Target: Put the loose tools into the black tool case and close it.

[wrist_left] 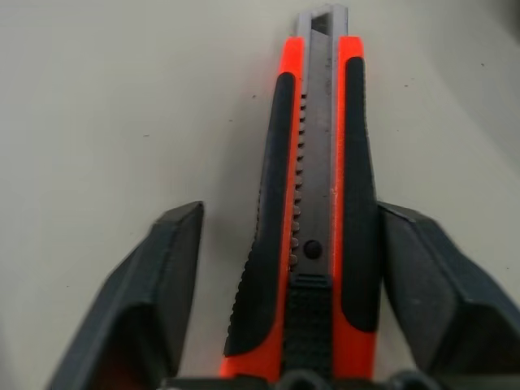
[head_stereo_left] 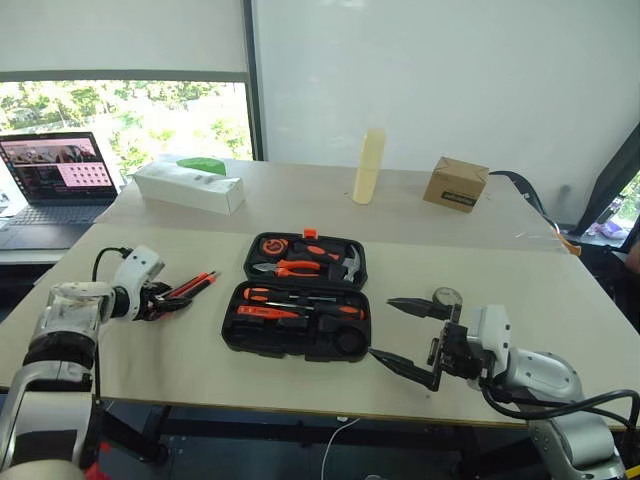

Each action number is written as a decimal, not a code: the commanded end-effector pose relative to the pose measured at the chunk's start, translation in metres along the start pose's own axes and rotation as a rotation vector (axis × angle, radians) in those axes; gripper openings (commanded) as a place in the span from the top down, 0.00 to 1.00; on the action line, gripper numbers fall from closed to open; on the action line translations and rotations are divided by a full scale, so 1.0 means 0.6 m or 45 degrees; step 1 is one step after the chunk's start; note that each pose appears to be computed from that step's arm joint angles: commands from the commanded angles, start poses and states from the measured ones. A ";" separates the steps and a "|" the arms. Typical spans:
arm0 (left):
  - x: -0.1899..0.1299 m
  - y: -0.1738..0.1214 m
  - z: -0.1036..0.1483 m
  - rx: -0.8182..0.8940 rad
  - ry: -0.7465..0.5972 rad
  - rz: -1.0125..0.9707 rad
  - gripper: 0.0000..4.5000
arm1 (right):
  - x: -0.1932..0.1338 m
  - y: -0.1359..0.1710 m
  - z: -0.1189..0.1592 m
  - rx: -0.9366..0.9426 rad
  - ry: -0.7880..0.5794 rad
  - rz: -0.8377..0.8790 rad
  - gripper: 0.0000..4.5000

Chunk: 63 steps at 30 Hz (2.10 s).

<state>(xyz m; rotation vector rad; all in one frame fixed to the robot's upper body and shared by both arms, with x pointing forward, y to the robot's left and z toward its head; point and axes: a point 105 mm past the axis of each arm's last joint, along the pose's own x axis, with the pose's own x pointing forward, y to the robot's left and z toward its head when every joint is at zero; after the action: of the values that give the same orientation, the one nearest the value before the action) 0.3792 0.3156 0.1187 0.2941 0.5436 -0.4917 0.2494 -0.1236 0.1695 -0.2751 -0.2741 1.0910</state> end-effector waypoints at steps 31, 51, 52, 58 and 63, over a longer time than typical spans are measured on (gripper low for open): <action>0.054 -0.273 0.071 1.167 -0.136 -1.027 0.62 | -0.009 0.002 0.020 -0.070 -0.012 -0.047 0.00; -0.007 -0.270 0.203 0.894 -0.523 -1.061 0.22 | -0.009 -0.007 0.013 -0.075 -0.004 -0.053 0.00; -0.009 -0.265 0.205 0.895 -0.521 -1.040 0.22 | -0.009 -0.007 0.012 -0.074 -0.005 -0.052 0.00; -0.007 -0.257 0.165 0.992 -0.452 -1.003 0.54 | -0.007 -0.007 0.009 -0.067 -0.007 -0.054 0.00; -0.004 -0.272 0.135 1.027 -0.431 -1.046 0.93 | -0.007 -0.005 0.007 -0.064 -0.006 -0.056 0.00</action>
<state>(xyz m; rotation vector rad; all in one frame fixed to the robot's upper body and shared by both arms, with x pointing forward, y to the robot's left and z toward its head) 0.3285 0.1505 0.1546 0.6783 0.1361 -1.5311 0.2510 -0.1285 0.1642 -0.2867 -0.2538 1.0485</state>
